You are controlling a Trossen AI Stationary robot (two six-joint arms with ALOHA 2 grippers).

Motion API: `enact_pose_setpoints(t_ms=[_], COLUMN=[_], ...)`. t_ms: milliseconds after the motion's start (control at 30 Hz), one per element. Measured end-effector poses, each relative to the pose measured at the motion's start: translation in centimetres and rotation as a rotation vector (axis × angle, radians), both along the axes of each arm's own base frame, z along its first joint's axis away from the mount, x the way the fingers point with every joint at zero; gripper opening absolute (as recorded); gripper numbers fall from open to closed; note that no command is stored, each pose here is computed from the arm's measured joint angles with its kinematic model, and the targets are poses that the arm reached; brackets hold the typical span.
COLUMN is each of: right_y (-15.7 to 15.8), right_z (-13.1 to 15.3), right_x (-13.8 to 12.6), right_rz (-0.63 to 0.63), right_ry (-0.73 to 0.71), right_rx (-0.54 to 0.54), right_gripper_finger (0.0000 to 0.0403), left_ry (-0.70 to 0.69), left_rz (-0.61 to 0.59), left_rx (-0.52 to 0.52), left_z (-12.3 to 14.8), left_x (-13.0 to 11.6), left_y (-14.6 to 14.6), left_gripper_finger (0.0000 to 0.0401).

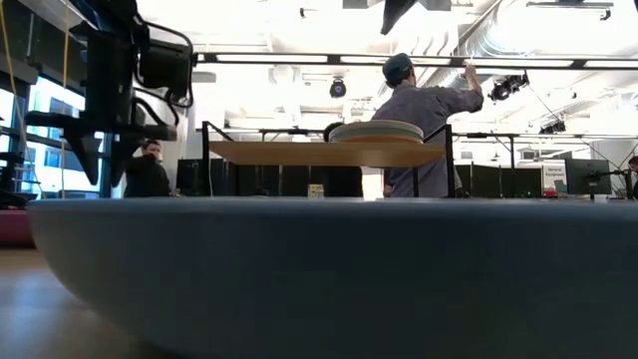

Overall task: Place and stack plates onto a shelf
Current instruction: Stack the light pink plate on top of the gray plate on the shelf

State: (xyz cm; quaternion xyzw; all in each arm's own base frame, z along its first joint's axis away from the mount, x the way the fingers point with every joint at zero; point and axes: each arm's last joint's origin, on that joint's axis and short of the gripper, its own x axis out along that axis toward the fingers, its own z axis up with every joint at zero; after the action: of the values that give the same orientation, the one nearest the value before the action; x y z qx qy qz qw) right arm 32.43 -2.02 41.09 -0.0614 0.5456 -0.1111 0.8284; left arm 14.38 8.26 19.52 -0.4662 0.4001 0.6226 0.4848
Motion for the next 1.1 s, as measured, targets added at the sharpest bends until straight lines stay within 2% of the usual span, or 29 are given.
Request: enact_pose_setpoints(t_ms=[267, 433, 600, 833, 1100], right_y=[-0.7, -1.0, -1.2, -1.1, -1.1], right_z=[0.0, 0.1, 0.1, 0.1, 0.1], right_x=[0.0, 0.2, 0.2, 0.3, 0.2], right_rz=[0.100, 0.137, 0.139, 0.154, 0.148], right_ry=[0.030, 0.018, 0.009, 0.005, 0.004], right_rx=[-0.053, -0.073, -0.062, -0.033, -0.030], right_gripper_finger=[0.0100, 0.0100, 0.0100, 0.0100, 0.0100], left_ry=[-0.004, -0.082, -0.079, -0.073, -0.035], left_rz=[0.255, 0.256, 0.307, 0.370, 0.376], left_rx=[-0.005, 0.031, 0.062, 0.065, 0.020], left_z=[-2.3, -2.0, -2.1, -2.2, -2.9], left_x=[-1.1, -0.3, -0.6, -1.2, -1.2], left_y=[-0.5, 0.0, 0.5, 1.4, 1.9], left_gripper_finger=[0.0120, 0.0120, 0.0117, 0.0107, 0.0101])
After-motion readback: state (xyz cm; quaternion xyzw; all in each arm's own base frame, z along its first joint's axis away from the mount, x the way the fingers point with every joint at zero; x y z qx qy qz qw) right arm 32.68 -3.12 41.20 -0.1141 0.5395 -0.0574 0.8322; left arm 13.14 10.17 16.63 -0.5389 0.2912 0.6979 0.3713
